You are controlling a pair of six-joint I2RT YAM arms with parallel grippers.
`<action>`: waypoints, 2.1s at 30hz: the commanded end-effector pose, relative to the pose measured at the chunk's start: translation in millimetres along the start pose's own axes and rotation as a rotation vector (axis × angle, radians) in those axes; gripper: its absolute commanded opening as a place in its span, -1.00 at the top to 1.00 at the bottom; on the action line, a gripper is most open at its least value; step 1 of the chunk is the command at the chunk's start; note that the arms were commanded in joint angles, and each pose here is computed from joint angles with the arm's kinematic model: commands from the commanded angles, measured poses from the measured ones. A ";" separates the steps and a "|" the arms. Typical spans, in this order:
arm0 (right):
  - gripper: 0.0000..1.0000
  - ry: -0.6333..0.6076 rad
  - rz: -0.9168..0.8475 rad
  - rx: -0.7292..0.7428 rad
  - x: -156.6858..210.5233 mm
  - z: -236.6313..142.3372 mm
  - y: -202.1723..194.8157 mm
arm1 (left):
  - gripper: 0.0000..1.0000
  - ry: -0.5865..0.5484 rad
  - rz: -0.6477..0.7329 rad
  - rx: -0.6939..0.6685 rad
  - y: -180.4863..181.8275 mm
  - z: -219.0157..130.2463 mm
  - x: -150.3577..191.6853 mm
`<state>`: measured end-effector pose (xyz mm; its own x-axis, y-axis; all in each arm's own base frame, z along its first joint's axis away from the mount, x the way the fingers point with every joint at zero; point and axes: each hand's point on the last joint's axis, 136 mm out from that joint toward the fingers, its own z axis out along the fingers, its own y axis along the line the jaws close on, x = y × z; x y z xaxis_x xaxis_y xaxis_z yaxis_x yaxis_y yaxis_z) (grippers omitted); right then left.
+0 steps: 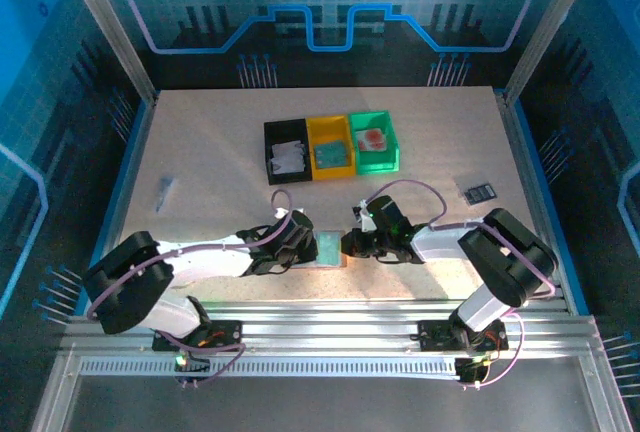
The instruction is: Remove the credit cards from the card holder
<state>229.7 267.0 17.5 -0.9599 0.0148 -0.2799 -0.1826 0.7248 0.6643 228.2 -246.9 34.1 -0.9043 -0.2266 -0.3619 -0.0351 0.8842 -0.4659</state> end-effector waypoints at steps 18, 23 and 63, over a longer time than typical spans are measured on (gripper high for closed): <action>0.88 0.083 -0.007 0.167 20.5 -2.6 -27.2 | 0.70 0.059 -0.038 0.054 -20.8 3.3 0.3; 0.90 0.088 0.010 0.170 24.2 1.8 -32.2 | 0.70 0.043 -0.047 0.083 -31.2 -5.7 -5.6; 0.96 0.095 0.015 0.160 28.9 5.2 -34.4 | 0.45 0.084 -0.003 -0.075 -1.6 14.2 8.3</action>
<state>230.8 263.8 15.9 -0.9588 -0.0151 -0.2837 -0.1951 0.7607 0.6191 230.4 -264.8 25.1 -0.9329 -0.2144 -0.2894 -0.0617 0.8867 -0.4582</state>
